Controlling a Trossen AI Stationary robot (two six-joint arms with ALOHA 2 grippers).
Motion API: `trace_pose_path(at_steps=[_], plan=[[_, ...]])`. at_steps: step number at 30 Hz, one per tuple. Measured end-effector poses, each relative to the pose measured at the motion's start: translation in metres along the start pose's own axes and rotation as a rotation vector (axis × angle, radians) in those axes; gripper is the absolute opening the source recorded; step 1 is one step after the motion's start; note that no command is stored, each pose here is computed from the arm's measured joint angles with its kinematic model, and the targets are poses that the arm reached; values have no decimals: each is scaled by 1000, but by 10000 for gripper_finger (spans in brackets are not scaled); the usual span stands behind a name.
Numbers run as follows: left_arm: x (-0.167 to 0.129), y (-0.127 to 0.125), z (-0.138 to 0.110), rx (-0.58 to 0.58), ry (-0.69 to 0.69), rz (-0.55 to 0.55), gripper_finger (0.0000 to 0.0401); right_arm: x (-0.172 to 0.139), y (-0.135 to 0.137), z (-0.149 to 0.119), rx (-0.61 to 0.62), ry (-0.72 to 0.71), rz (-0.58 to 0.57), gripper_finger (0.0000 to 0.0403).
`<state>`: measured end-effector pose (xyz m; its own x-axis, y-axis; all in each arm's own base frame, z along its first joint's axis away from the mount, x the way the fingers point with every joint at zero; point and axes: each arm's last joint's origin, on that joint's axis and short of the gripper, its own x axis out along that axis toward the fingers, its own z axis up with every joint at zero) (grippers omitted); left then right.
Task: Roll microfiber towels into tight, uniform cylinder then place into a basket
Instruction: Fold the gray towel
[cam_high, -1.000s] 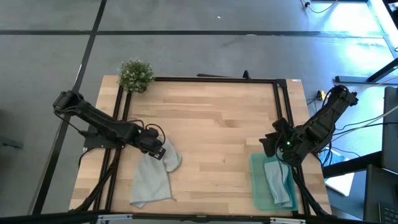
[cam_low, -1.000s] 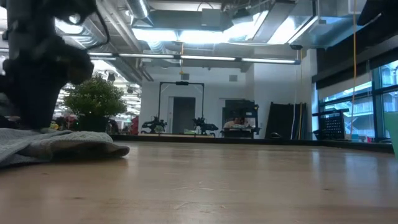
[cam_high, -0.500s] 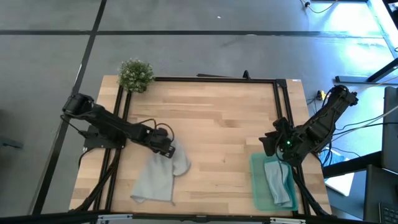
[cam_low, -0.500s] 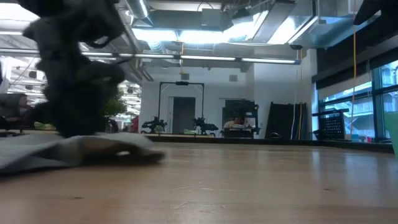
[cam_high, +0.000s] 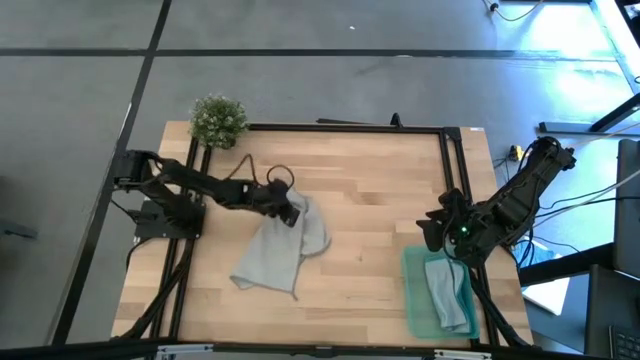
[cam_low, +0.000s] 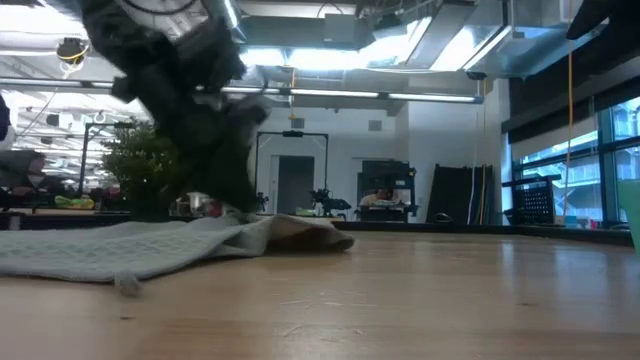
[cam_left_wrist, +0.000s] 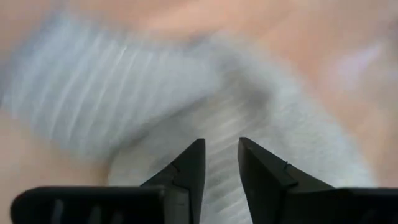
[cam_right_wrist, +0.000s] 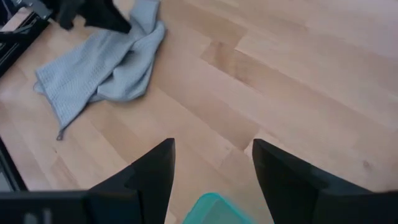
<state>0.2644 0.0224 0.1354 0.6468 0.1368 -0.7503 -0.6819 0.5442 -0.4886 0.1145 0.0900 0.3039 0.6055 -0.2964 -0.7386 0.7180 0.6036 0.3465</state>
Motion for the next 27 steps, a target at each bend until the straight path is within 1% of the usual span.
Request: trace_pose_path(at_steps=[2,5,7,9,11,14,15,18,20,22,23,27], plan=[[-10,-9,12,43,-57,-49,90,1,1,2,-25,-11,-1,216],[-30,-20,24,127,-108,-42,90,4,3,5,-56,-14,4,216],[-45,-23,30,137,-124,12,90,6,6,8,-70,-22,16,216],[-59,-21,38,110,-114,102,90,8,9,11,-77,-28,29,216],[-71,-15,46,86,-68,201,90,10,12,14,-79,-38,43,216],[-81,-7,57,19,14,299,90,12,15,17,-96,-48,56,216],[-81,-4,60,16,43,305,90,13,15,18,-104,-48,60,216],[-73,3,71,38,110,255,90,14,16,21,-127,-54,59,216],[-67,11,78,3,144,228,90,15,17,24,-131,-57,64,216],[-59,19,82,-64,177,237,90,16,16,25,-126,-45,60,216],[-54,22,84,-79,192,240,90,17,16,26,-123,-44,58,216],[-30,27,85,-92,234,213,90,18,16,28,-151,-49,47,216]])
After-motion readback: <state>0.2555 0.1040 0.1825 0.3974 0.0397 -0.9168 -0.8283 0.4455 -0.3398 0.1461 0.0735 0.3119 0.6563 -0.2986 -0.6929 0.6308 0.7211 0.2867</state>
